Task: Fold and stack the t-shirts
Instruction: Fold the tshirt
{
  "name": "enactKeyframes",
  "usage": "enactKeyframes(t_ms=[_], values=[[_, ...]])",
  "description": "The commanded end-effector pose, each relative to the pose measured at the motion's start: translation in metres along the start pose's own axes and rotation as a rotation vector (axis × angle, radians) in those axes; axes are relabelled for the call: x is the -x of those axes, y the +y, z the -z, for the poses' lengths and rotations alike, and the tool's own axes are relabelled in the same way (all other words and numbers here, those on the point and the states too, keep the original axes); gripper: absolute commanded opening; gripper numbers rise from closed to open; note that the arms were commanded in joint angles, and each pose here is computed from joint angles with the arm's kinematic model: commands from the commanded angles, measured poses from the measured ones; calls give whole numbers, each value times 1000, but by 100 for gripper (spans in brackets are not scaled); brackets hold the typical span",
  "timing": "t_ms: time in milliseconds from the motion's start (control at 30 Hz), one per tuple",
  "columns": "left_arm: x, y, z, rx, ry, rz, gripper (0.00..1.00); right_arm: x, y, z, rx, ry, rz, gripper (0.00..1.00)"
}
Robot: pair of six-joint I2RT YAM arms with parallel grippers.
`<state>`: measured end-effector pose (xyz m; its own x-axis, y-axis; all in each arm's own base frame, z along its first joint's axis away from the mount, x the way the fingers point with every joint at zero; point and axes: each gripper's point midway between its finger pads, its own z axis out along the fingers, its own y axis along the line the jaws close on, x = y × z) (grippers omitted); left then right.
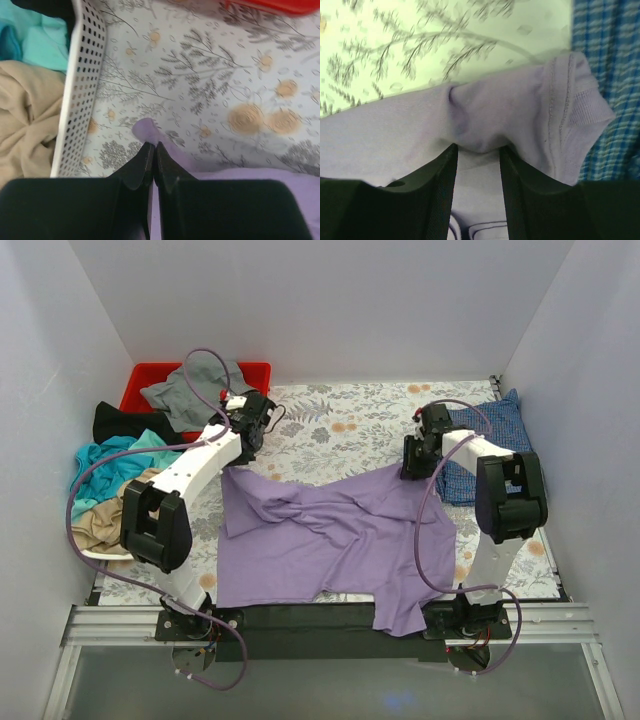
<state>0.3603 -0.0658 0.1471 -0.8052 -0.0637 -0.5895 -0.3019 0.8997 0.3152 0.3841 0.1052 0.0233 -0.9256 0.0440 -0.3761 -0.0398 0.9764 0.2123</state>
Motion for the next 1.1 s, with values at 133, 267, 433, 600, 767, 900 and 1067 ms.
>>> enactKeyframes(t_ms=[133, 267, 433, 600, 767, 900, 1067], values=[[35, 16, -28, 150, -93, -37, 0, 34, -55, -13, -153, -61, -108, 46], [47, 14, -46, 224, -122, -55, 0, 42, -65, -7, -198, -89, -120, 46], [95, 2, -47, 167, -243, 19, 0, 47, -63, -8, -172, -97, -124, 46], [137, 4, -33, 162, -325, 42, 0, 48, -63, -8, -165, -98, -126, 46], [117, 14, -33, 169, -323, 45, 0, 44, -63, -12, -158, -82, -129, 46], [80, 19, -42, 181, -240, 24, 0, 41, -60, -14, -136, -75, -127, 46], [29, 25, -48, 181, -115, 39, 0, 39, -59, -15, -128, -69, -127, 46]])
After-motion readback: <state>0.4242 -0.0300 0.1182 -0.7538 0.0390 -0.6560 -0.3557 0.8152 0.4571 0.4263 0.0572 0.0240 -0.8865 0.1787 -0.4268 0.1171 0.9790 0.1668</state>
